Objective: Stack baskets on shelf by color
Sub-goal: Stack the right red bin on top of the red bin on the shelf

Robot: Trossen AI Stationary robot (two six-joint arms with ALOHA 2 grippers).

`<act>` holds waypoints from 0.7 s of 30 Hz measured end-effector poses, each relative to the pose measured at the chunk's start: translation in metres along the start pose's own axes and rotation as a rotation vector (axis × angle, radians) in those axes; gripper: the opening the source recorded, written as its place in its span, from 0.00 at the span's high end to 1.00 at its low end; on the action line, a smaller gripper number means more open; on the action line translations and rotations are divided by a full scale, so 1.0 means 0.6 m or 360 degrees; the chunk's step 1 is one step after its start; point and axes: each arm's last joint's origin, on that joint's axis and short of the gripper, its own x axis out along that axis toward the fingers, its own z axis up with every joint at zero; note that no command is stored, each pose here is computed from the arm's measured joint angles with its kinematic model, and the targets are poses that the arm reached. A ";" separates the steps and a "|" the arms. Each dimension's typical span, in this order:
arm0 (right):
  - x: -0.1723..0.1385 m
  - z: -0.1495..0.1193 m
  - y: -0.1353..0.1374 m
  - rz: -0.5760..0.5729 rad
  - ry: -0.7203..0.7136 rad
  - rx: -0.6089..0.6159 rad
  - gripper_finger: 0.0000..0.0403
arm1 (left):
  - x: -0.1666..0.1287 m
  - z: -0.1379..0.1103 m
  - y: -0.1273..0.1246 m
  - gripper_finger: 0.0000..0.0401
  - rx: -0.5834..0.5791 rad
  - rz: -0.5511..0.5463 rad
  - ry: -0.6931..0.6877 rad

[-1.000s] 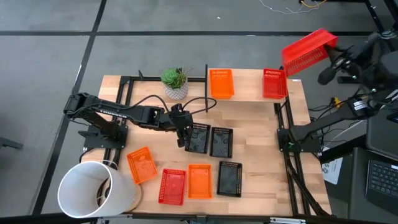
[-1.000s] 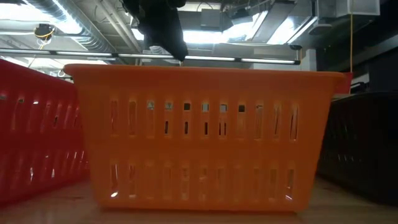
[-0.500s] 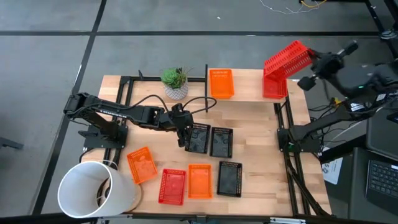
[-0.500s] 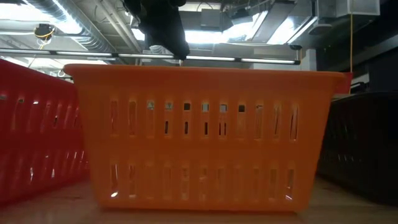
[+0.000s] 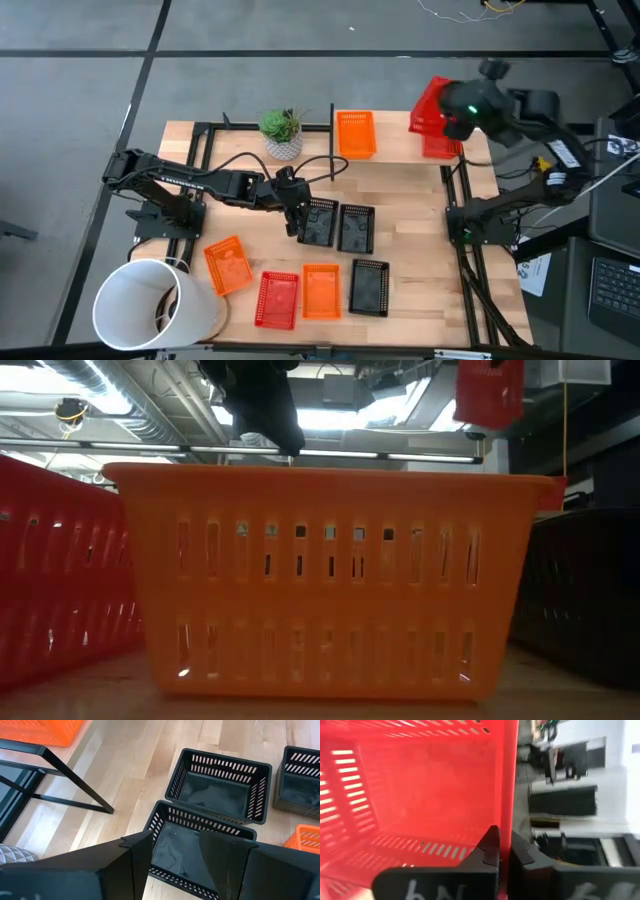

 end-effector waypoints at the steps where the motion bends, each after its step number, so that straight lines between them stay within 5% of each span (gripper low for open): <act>1: 0.014 0.004 -0.002 -0.0005 0.0069 -0.0046 1.00 | 0.000 0.000 0.000 0.61 0.0000 0.0000 0.0000; 8: 0.088 0.030 -0.013 0.0212 0.0155 -0.0081 1.00 | 0.000 0.000 0.000 0.61 0.0001 0.0000 0.0001; 13: 0.116 0.030 -0.007 0.0335 0.0245 -0.0294 1.00 | 0.000 0.000 0.000 0.61 0.0001 0.0000 0.0001; 18: 0.162 0.034 0.004 0.0680 0.0232 -0.0230 1.00 | 0.000 0.000 0.000 0.61 0.0001 0.0000 0.0001; 21: 0.187 0.038 0.007 0.0686 0.0310 -0.0212 1.00 | 0.000 0.000 0.000 0.61 0.0001 0.0001 0.0001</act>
